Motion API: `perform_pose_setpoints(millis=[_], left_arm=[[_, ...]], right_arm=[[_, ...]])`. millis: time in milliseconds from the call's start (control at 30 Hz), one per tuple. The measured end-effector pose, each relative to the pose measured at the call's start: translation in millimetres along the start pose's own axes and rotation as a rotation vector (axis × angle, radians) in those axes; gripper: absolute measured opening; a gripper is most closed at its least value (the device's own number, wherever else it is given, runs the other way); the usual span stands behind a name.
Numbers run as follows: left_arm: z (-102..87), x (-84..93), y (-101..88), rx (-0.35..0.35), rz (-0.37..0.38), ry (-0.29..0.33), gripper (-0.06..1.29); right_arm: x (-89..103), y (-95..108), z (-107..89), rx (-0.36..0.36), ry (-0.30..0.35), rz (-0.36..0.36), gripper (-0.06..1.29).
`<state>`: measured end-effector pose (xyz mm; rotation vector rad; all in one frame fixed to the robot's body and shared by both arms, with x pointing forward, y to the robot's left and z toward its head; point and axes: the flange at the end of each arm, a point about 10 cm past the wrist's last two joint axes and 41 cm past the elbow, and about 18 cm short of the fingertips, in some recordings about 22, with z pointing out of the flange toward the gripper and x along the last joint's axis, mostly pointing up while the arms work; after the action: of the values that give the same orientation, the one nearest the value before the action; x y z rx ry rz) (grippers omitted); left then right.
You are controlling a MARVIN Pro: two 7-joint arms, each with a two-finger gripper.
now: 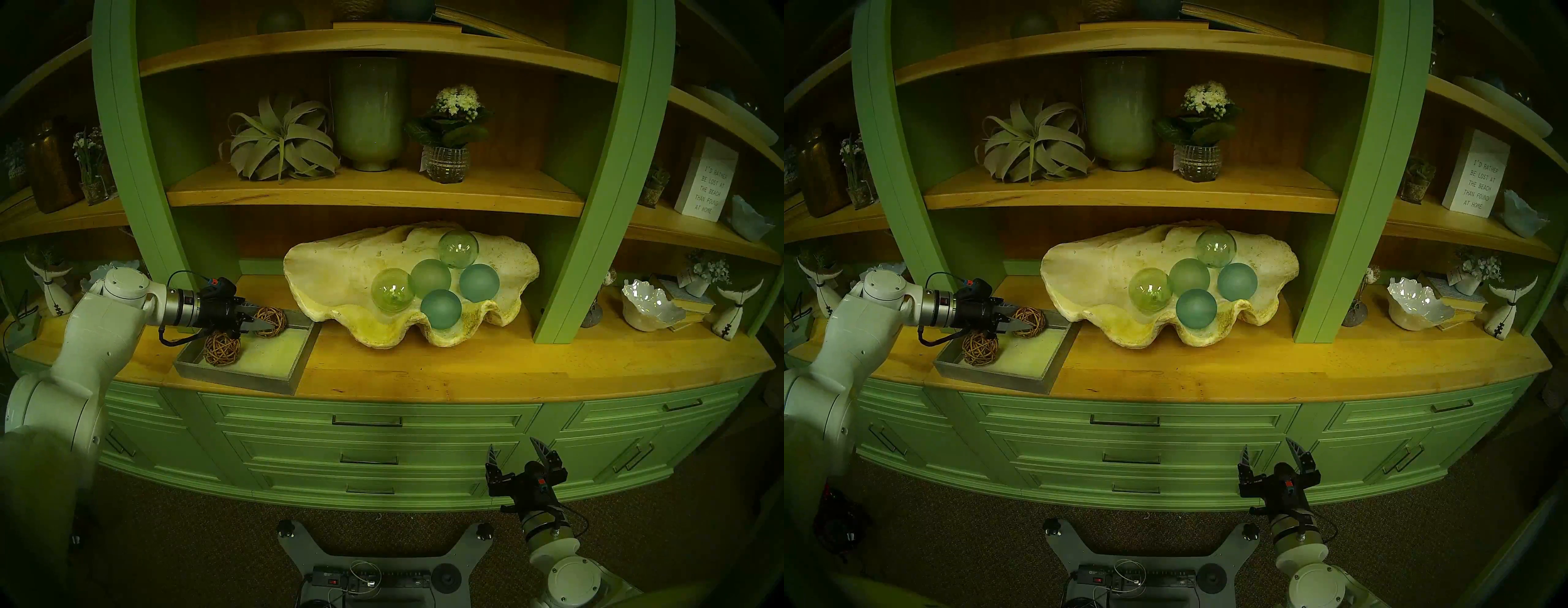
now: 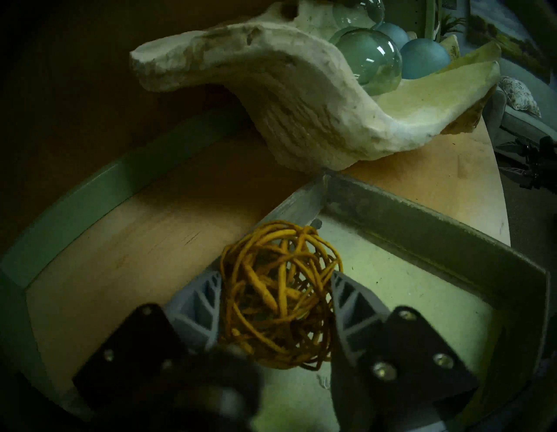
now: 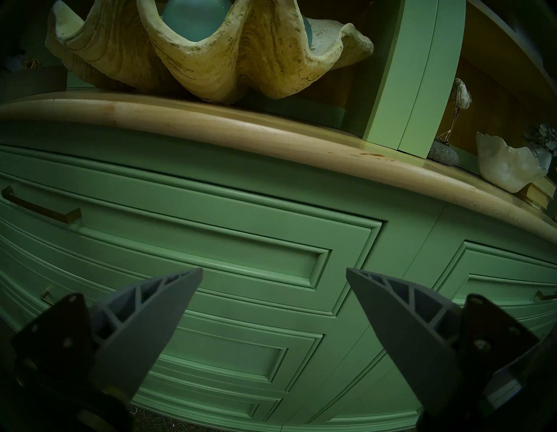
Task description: Put wooden balls into bowl
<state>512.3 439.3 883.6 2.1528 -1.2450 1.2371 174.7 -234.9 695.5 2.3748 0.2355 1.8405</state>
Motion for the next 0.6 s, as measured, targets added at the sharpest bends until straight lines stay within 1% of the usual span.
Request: perform_pose_setpoints(millis=[33,67,167,200,333,400,467,600], left_arm=[[0.1,0.0,0.1,-0.003,0.003,0.001,0.57],[0.2,0.3,0.6,-0.009,0.008,0.002,0.50],[0.3,2.3,2.2,-0.025,0.018,0.006,0.50],[0.1,3.3,3.4,-0.033,0.023,0.009,0.47],[-3.4,9.1,6.3,-0.059,0.046,0.024,0.47],[-7.5,15.5,6.7,-0.069,0.069,0.036,0.47],[-17.8,29.4,5.5,-0.078,0.118,0.057,0.47],[-32.9,46.3,3.6,-0.081,0.173,0.076,0.47]], right_arm=[[0.0,0.0,0.0,0.000,0.000,0.000,1.24],[0.0,0.0,0.0,0.000,0.000,0.000,1.24],[0.1,0.0,0.0,0.000,0.000,0.000,1.24],[0.1,0.0,0.0,0.000,0.000,0.000,1.24],[0.1,0.0,0.0,0.000,0.000,0.000,1.24],[-0.2,0.1,0.0,0.000,0.000,0.000,1.24],[-0.6,0.0,-0.1,0.000,-0.001,-0.001,1.24],[-0.9,0.0,-0.1,0.000,-0.002,-0.001,1.24]])
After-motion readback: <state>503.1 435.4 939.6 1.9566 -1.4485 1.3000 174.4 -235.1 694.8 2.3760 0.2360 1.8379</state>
